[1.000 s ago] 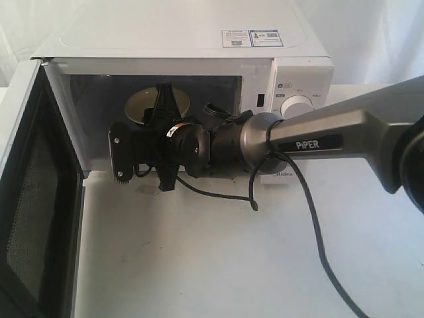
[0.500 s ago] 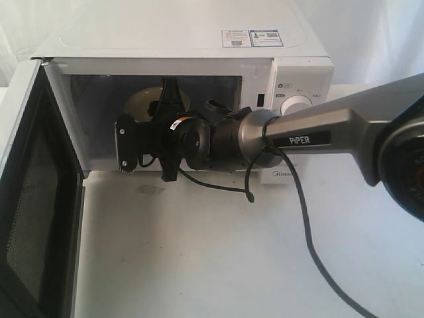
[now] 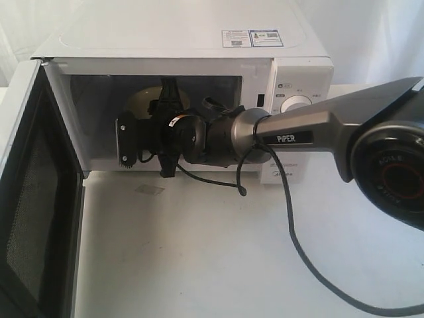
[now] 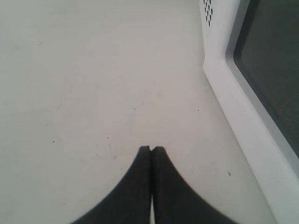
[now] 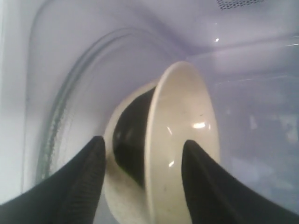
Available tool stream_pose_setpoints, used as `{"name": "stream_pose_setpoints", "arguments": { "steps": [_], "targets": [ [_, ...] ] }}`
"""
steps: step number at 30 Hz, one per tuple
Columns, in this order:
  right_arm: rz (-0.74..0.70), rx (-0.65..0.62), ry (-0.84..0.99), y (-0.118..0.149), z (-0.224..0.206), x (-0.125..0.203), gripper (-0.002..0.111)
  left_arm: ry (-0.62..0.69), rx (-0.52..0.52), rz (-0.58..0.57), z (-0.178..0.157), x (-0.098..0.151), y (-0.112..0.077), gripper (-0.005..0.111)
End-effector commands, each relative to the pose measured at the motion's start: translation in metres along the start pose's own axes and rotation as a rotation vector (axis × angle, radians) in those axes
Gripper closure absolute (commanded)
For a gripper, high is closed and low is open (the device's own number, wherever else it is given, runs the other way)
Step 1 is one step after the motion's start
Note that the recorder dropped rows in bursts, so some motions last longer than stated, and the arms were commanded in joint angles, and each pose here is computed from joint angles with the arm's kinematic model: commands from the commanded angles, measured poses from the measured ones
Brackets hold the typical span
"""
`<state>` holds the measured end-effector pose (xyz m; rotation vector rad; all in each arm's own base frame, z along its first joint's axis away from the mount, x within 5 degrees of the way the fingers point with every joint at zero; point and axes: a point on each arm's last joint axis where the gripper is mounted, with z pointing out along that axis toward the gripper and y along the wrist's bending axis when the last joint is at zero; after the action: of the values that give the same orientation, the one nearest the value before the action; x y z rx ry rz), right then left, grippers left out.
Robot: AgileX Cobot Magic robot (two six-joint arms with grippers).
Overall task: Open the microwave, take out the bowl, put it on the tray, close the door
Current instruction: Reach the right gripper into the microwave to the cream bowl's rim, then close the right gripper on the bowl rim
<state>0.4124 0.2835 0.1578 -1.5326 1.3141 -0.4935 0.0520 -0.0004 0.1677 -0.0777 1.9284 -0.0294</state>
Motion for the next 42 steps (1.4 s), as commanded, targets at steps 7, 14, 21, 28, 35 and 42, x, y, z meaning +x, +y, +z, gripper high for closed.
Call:
{"name": "stream_pose_setpoints", "arguments": {
  "steps": [7,14,21,28,35,42],
  "targets": [
    [0.029,-0.055,0.002,0.006,0.016,0.007,0.061,0.001,0.004,-0.001,0.000,0.001,0.000,0.107],
    [0.055,-0.060,0.006,0.006,0.016,0.007,0.092,0.001,0.004,-0.001,0.000,0.001,0.000,0.107],
    [0.060,-0.090,-0.006,0.005,0.013,0.005,0.108,0.001,0.004,-0.001,0.000,0.001,0.000,0.107],
    [0.052,-0.223,-0.061,0.004,-0.005,-0.008,0.108,0.001,0.004,-0.001,0.000,0.001,0.000,0.107],
    [0.034,-0.332,-0.135,-0.003,-0.038,-0.030,0.108,0.001,0.004,-0.001,0.000,0.001,0.000,0.107],
    [0.074,-0.379,-0.160,-0.009,-0.081,-0.039,0.108,0.001,0.004,-0.001,0.000,0.001,0.000,0.107]
  ]
}}
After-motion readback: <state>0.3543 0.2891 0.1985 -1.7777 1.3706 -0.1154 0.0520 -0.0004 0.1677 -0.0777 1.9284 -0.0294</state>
